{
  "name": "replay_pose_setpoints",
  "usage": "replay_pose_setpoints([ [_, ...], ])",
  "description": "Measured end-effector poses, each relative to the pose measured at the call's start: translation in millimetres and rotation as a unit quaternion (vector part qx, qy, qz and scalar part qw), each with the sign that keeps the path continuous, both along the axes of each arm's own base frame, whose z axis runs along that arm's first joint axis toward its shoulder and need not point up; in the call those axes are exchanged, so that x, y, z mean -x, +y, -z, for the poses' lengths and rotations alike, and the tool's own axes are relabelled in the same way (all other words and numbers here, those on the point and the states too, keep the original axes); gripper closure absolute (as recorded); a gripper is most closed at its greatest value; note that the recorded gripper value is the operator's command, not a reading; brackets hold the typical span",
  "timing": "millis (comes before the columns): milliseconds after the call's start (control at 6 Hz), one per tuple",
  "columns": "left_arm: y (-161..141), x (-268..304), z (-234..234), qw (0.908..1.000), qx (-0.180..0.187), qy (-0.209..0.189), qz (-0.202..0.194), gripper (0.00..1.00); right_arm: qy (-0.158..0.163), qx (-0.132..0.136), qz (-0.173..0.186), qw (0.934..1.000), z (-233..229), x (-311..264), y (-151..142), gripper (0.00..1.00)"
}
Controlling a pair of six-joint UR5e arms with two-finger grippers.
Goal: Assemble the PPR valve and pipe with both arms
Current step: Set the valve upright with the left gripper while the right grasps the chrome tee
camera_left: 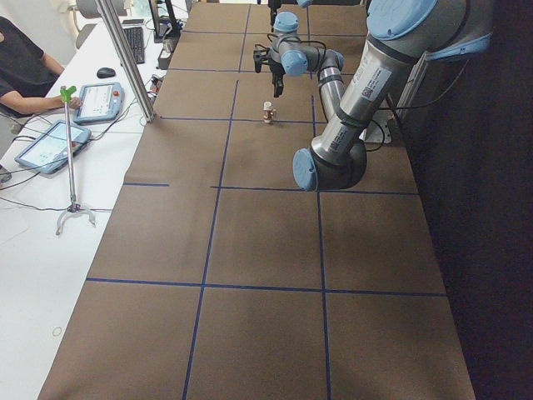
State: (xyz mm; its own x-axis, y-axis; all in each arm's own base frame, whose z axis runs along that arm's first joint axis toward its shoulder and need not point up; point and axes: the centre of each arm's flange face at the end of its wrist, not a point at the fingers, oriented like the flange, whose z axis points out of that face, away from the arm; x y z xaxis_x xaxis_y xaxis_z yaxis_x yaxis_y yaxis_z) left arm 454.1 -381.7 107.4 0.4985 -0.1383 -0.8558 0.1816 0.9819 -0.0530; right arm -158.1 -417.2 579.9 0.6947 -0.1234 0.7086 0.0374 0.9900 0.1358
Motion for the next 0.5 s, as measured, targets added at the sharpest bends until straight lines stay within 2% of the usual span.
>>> replay_pose_setpoints([
  [333, -0.9, 0.6, -2.6, 1.0, -0.002, -0.002, 0.0, 0.25, 0.011, 0.001, 0.024, 0.9996, -11.8, 33.9, -6.8, 0.02],
  [500, -1.1, 0.7, -3.4, 1.0, -0.002, -0.003, 0.0, 0.24, 0.014, 0.004, 0.032, 0.9994, -15.7, 41.6, -5.7, 0.07],
])
